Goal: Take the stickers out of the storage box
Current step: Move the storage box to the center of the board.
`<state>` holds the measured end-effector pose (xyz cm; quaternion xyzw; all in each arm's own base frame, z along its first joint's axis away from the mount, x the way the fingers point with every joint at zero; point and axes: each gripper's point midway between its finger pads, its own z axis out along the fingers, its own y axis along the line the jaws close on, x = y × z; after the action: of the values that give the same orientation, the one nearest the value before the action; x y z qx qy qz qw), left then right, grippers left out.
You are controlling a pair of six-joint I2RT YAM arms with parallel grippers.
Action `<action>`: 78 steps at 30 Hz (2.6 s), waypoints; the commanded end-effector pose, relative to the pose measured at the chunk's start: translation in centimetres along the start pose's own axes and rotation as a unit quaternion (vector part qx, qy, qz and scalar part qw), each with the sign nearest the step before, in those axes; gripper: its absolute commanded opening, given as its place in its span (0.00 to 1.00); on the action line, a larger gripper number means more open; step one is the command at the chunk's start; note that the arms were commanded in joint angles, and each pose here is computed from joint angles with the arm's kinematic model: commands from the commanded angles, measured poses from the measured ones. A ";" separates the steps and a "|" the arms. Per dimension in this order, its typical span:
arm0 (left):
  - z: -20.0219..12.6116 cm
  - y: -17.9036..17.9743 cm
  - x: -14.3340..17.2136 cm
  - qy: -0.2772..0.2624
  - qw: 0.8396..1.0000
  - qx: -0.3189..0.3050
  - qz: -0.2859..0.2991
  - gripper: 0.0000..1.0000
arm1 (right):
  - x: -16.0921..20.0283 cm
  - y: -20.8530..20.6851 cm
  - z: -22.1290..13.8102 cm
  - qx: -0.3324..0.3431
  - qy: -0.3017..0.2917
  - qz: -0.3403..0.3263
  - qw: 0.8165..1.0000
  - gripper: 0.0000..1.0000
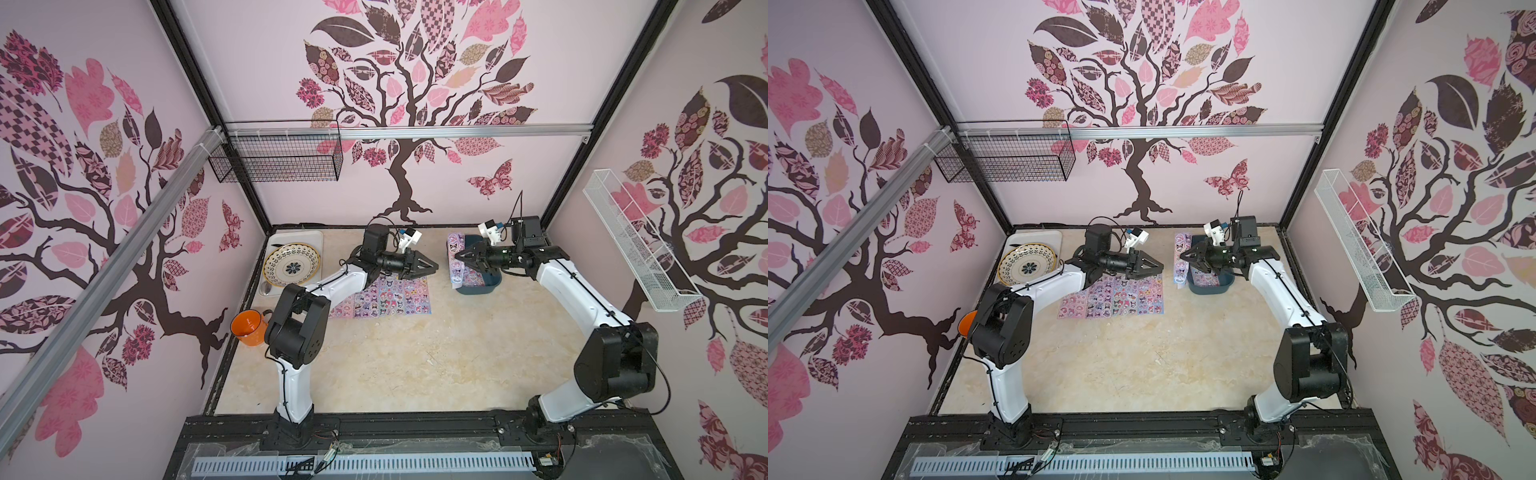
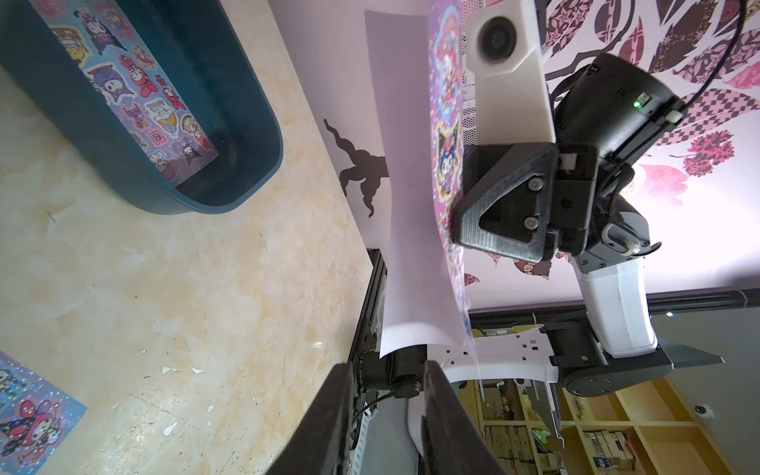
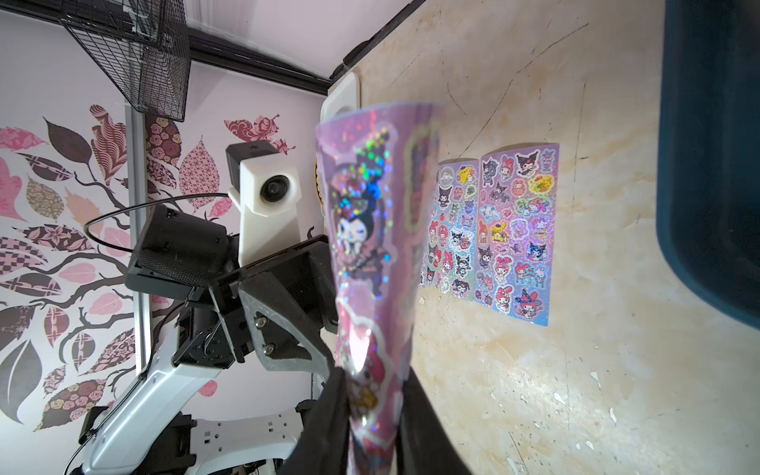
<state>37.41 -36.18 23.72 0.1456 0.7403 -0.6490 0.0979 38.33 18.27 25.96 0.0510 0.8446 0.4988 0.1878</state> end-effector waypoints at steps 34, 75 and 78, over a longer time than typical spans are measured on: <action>0.2 -2.7 0.1 -0.008 0.999 0.017 0.029 0.35 | -0.9 0.4 2.2 0.015 -0.017 -0.019 1.000 0.25; 0.2 -2.2 0.2 -0.005 1.000 0.010 0.023 0.00 | -1.1 -0.3 0.7 -0.017 -0.032 0.000 0.999 0.47; 0.1 -2.2 0.4 -0.002 1.000 0.011 0.018 0.00 | -1.0 -1.0 -0.7 -0.022 -0.038 0.007 0.999 0.55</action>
<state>36.79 -36.76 24.16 0.1414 0.7385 -0.6519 0.0981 39.97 17.68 22.78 0.0920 0.8420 0.4964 0.1904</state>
